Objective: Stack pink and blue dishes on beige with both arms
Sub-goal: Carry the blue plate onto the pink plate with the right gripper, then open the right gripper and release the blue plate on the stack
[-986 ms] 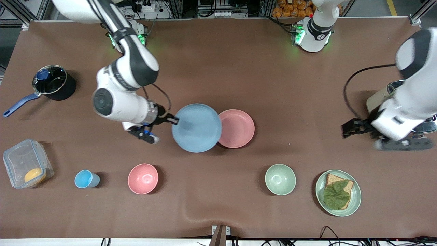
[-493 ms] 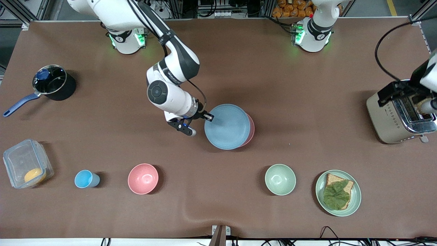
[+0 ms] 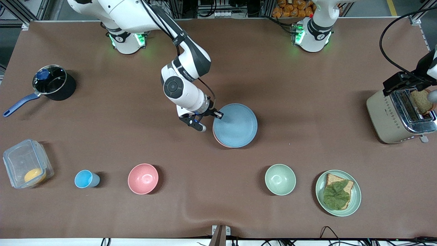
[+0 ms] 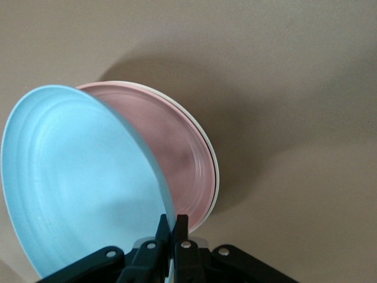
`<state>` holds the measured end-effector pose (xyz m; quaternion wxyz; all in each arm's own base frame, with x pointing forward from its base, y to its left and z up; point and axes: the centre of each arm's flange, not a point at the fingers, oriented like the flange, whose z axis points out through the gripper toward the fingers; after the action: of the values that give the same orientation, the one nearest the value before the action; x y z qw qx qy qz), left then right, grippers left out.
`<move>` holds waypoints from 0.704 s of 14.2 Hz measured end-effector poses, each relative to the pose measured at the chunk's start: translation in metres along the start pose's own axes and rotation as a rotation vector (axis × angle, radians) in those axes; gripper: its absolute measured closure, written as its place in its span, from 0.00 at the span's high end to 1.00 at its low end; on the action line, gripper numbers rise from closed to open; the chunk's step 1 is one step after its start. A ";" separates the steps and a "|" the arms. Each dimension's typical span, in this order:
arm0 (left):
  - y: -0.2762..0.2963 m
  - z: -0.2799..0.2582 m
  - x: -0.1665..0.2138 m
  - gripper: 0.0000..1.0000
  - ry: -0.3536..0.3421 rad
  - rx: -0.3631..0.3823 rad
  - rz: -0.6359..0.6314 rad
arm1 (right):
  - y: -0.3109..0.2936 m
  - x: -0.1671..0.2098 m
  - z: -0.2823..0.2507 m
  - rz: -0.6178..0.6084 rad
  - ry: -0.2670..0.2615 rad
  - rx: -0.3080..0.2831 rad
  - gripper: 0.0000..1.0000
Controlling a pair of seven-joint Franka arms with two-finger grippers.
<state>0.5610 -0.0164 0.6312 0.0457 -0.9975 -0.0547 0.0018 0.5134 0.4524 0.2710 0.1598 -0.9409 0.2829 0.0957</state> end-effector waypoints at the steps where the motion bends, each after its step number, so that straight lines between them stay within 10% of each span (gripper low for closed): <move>1: 0.001 0.001 0.000 1.00 -0.001 0.000 0.001 | 0.001 0.001 0.005 0.003 0.003 0.001 0.05; 7: 0.007 0.002 -0.001 1.00 -0.013 -0.046 0.013 | 0.002 -0.006 0.021 0.024 0.000 -0.011 0.06; 10: 0.006 0.003 -0.002 1.00 -0.021 -0.045 0.038 | 0.005 -0.002 0.020 0.036 -0.002 -0.024 0.33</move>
<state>0.5598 -0.0224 0.6275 0.0226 -0.9990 -0.0365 0.0118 0.5075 0.4567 0.2520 0.1469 -0.9374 0.2984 0.1030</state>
